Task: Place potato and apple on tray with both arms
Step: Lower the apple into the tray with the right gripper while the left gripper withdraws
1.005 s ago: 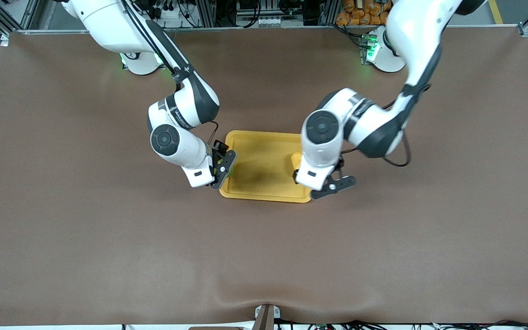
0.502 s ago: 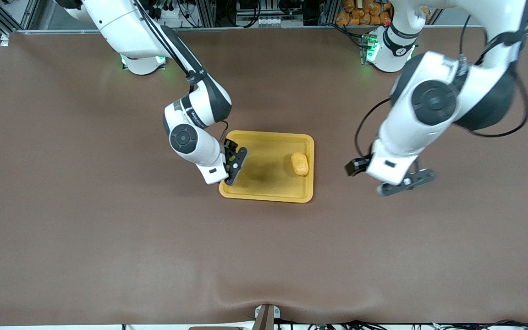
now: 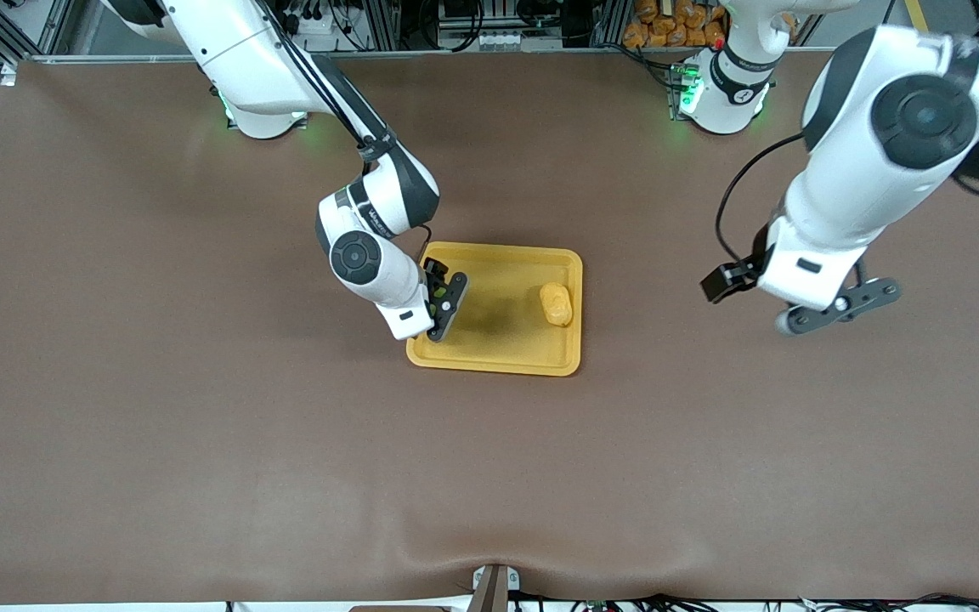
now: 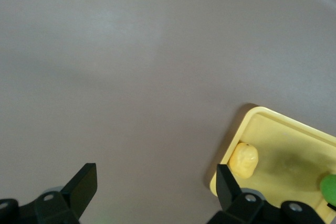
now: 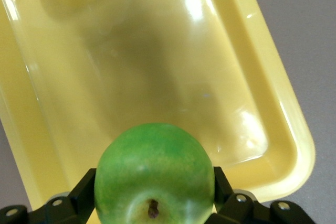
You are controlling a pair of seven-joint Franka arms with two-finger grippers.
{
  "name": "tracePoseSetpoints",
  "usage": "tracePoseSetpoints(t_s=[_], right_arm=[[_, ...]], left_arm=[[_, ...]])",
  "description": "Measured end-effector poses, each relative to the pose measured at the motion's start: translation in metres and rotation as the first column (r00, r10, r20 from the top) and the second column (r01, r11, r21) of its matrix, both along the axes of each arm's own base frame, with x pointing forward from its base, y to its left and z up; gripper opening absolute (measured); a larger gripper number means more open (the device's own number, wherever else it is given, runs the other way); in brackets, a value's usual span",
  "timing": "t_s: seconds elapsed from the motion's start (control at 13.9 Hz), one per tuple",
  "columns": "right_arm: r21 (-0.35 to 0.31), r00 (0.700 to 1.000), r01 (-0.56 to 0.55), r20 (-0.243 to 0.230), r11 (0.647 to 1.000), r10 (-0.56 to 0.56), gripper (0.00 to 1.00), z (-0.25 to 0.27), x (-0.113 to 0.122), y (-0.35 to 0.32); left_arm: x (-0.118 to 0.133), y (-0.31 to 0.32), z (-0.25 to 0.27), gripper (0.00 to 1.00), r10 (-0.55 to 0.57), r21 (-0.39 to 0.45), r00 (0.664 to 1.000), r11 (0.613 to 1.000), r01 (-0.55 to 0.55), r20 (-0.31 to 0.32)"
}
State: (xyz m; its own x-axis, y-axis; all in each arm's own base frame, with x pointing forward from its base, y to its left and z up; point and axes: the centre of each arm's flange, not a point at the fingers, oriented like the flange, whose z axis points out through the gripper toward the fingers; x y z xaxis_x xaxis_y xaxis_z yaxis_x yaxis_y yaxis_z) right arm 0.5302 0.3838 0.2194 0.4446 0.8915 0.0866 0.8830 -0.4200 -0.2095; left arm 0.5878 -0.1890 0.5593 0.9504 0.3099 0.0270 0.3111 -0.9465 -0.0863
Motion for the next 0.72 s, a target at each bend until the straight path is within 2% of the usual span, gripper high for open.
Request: tracePoseSetpoints(t_s=[0.14, 0.43, 0.57, 0.72], right_arm=[[-0.001, 1.000, 0.000, -0.001, 1.000, 0.000, 1.00, -0.001, 0.000, 0.000], [-0.002, 1.000, 0.008, 0.005, 1.000, -0.008, 1.00, 0.002, 0.004, -0.004], [-0.005, 0.999, 0.028, 0.019, 1.000, -0.028, 1.00, 0.017, 0.016, -0.016], [-0.003, 0.996, 0.077, 0.044, 0.997, -0.077, 1.00, 0.048, 0.039, -0.046]], left_arm=[[-0.008, 0.018, 0.020, 1.00, 0.004, 0.012, 1.000, 1.000, -0.004, 0.002], [-0.021, 0.058, 0.051, 1.00, -0.033, 0.030, 0.999, 0.999, 0.033, -0.002], [-0.023, 0.082, 0.061, 1.00, -0.090, 0.031, 0.996, 0.995, 0.090, -0.007], [-0.022, 0.107, 0.068, 1.00, -0.137, 0.015, 0.990, 0.990, 0.137, -0.009]])
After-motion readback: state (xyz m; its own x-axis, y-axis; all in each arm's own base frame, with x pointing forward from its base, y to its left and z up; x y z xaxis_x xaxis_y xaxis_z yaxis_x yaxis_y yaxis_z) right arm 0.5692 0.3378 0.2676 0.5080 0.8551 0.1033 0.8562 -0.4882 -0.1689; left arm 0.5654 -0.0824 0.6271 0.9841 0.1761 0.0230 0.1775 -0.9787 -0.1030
